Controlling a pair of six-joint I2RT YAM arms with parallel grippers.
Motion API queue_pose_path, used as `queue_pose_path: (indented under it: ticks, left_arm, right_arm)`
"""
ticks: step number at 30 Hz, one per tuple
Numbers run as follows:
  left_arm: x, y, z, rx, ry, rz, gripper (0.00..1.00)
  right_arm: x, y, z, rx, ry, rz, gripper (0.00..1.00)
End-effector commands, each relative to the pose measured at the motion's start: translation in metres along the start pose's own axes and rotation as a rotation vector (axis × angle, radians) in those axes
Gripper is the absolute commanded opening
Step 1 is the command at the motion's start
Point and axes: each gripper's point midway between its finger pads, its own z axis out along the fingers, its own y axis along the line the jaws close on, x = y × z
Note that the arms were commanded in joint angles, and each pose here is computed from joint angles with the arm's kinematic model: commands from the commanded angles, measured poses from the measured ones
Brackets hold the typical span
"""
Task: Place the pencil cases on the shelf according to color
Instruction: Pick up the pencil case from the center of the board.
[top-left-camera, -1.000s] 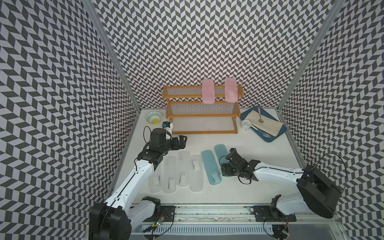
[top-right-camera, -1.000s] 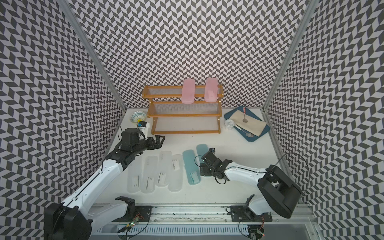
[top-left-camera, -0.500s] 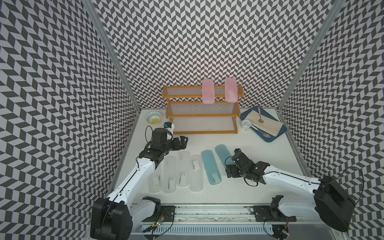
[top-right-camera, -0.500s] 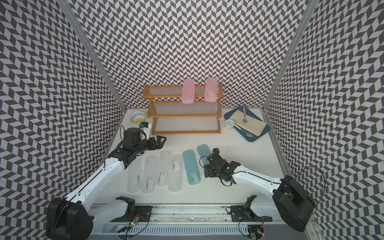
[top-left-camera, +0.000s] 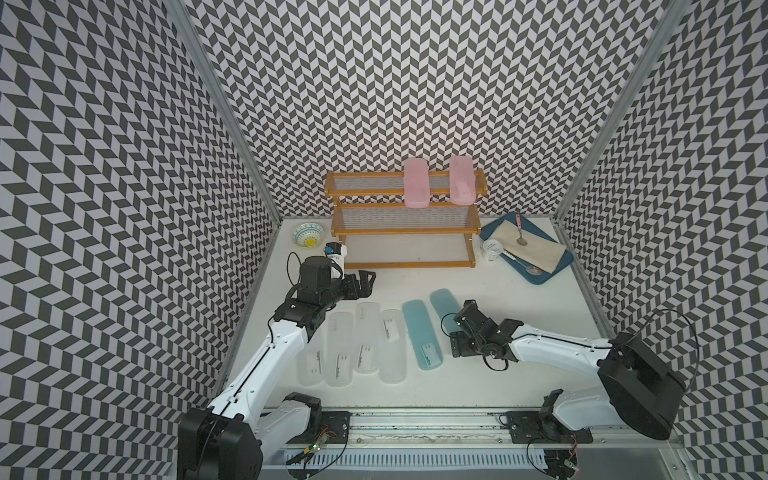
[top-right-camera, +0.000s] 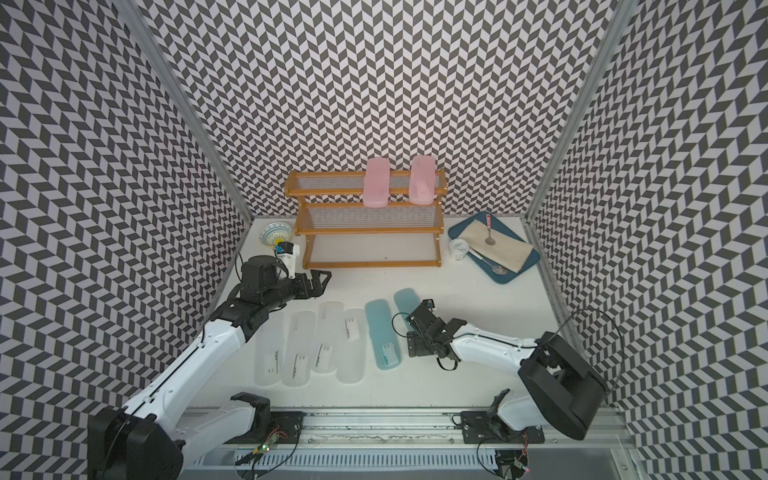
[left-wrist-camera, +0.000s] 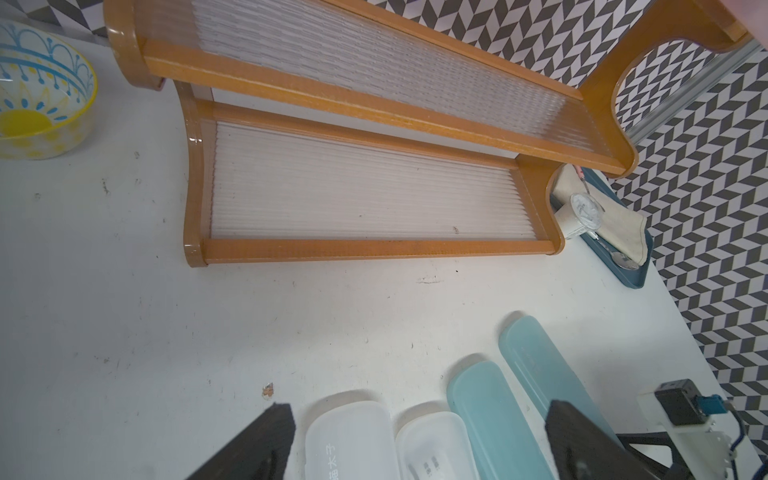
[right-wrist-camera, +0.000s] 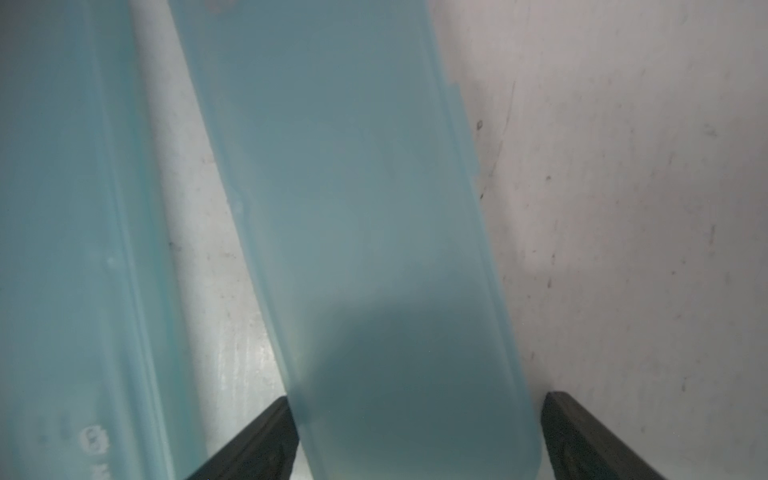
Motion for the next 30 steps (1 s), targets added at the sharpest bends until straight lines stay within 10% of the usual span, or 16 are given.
queue_pose_path:
  ticks: [1,14,30]
  left_arm:
    - [-0.004,-0.006,0.002,0.038,-0.008,0.014,1.0]
    - [-0.003,-0.007,0.003,0.046,-0.004,0.013,0.99]
    - [-0.001,0.001,0.005,0.008,-0.002,0.001,1.0]
  right_arm:
    - [0.018,-0.001,0.008,-0.012,0.023,0.047,0.91]
    - [0.026,-0.003,0.0,0.005,-0.069,0.088,0.71]
    - [0.039,0.002,0.009,-0.032,-0.03,0.019,0.88]
